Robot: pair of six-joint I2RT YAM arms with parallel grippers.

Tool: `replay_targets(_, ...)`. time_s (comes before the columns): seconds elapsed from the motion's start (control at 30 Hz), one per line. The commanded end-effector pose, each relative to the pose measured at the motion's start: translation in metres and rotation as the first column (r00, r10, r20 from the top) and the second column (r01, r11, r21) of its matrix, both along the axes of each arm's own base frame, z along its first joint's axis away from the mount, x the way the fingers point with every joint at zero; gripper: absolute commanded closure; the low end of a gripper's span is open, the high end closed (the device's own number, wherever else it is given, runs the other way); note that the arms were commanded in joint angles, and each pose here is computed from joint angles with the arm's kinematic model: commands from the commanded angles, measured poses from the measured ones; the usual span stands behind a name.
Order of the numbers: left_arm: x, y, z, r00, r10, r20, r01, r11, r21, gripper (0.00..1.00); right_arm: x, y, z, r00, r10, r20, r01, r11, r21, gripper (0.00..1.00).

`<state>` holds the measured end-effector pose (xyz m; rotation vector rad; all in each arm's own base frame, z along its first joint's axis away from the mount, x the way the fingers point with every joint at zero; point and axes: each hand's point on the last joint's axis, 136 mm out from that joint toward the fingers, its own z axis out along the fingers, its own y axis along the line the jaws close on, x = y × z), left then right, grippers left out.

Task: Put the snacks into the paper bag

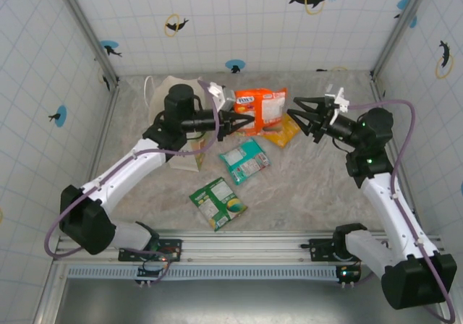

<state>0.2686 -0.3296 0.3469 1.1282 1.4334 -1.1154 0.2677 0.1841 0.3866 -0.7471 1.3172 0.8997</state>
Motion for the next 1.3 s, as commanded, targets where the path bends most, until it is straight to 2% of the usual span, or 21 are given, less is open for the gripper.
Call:
replay_targets(0.0, 0.023, 0.025, 0.055, 0.983, 0.169, 0.071, -0.165, 0.984, -0.063, 0.99, 0.017, -0.015, -0.013, 0.989, -0.145, -0.036, 0.146, 0.989, 0.013, 0.54)
replay_targets(0.17, 0.068, 0.067, 0.088, 0.919, 0.390, 0.062, -0.385, 0.919, -0.086, 1.00, 0.021, -0.013, -0.042, 0.978, -0.162, -0.129, 0.162, 0.987, -0.005, 0.53)
replay_targets(0.27, 0.094, 0.100, 0.097, 0.848, 0.524, 0.083, -0.520, 0.851, -0.070, 1.00, 0.019, -0.008, -0.052, 0.977, -0.150, -0.154, 0.150, 0.989, -0.011, 0.53)
replay_targets(0.47, 0.122, 0.152, 0.109, 0.726, 0.684, 0.078, -0.677, 0.730, -0.096, 1.00, 0.020, 0.000, -0.065, 0.973, -0.136, -0.187, 0.133, 0.991, -0.028, 0.54)
replay_targets(0.73, 0.121, 0.179, 0.119, 0.629, 0.771, 0.100, -0.751, 0.636, -0.177, 0.99, 0.021, 0.011, -0.078, 0.969, -0.120, -0.214, 0.111, 0.992, -0.057, 0.55)
replay_targets(0.83, 0.115, 0.182, 0.134, 0.633, 0.766, 0.118, -0.733, 0.641, -0.229, 0.99, 0.021, 0.014, -0.081, 0.968, -0.112, -0.222, 0.101, 0.993, -0.062, 0.56)
replay_targets(0.97, 0.107, 0.174, 0.156, 0.678, 0.721, 0.144, -0.671, 0.687, -0.279, 0.99, 0.022, 0.017, -0.083, 0.969, -0.106, -0.224, 0.094, 0.994, -0.062, 0.56)
replay_targets(1.03, 0.108, 0.175, 0.163, 0.669, 0.728, 0.147, -0.675, 0.679, -0.291, 0.99, 0.023, 0.018, -0.083, 0.969, -0.105, -0.223, 0.093, 0.994, -0.062, 0.56)
replay_targets(1.13, 0.113, 0.186, 0.164, 0.617, 0.773, 0.146, -0.721, 0.630, -0.289, 0.98, 0.021, 0.021, -0.084, 0.969, -0.099, -0.225, 0.087, 0.994, -0.063, 0.56)
replay_targets(1.27, 0.123, 0.202, 0.141, 0.539, 0.833, 0.122, -0.807, 0.553, -0.206, 0.98, 0.021, 0.022, -0.088, 0.967, -0.101, -0.232, 0.087, 0.994, -0.070, 0.56)
